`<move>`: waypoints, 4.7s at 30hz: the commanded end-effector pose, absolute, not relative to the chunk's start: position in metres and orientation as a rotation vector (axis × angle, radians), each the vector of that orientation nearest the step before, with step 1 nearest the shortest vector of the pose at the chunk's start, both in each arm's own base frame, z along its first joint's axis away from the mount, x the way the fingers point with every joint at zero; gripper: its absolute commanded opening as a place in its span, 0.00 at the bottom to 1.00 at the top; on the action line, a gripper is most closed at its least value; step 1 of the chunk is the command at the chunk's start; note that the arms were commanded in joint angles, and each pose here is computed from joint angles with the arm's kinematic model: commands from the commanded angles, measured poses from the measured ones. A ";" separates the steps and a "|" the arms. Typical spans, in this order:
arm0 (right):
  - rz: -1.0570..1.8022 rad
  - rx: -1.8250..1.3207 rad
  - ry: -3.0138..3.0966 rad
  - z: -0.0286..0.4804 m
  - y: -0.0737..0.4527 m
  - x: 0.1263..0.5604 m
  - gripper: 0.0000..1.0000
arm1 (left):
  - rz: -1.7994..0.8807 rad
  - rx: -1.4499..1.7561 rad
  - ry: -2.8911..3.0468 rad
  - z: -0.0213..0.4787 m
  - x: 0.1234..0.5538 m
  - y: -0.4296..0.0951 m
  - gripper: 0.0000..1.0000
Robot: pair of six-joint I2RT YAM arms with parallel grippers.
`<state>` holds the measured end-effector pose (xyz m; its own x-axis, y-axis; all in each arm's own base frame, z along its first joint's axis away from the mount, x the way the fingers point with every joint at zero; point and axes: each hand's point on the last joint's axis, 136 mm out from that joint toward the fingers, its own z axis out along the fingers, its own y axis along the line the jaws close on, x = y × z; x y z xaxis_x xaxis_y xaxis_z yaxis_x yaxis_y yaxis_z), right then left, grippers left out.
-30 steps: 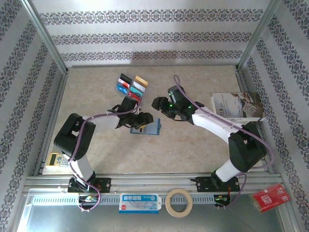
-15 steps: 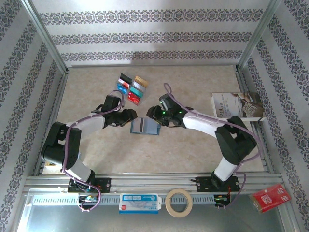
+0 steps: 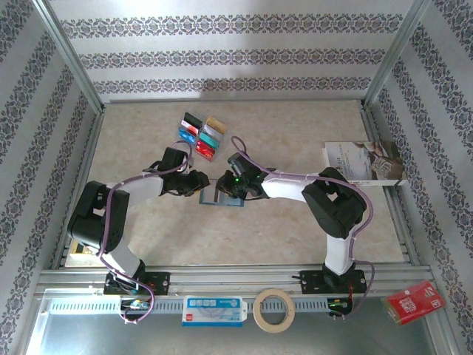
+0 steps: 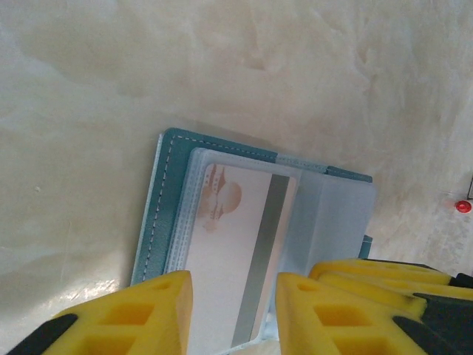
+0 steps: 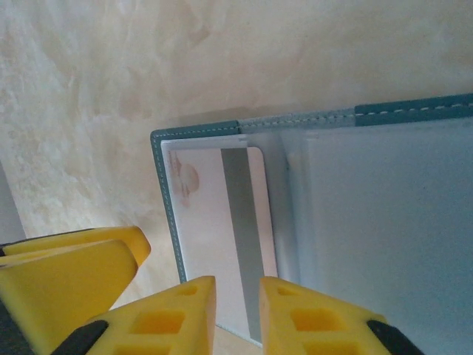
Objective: Take the credit cards out of the card holder
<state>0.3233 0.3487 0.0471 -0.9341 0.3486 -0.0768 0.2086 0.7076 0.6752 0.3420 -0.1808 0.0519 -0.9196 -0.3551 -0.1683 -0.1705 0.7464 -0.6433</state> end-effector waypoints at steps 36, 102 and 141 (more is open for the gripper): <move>1.038 0.480 2.755 0.018 0.345 0.331 0.18 | -0.854 -0.475 2.802 0.013 0.330 -0.173 0.22; 1.118 0.302 2.750 0.017 0.328 0.329 0.17 | -0.801 -0.315 2.816 0.033 0.346 -0.194 0.19; 1.013 0.274 2.618 0.039 0.301 0.334 0.01 | -0.743 -0.343 2.864 0.017 0.337 -0.187 0.37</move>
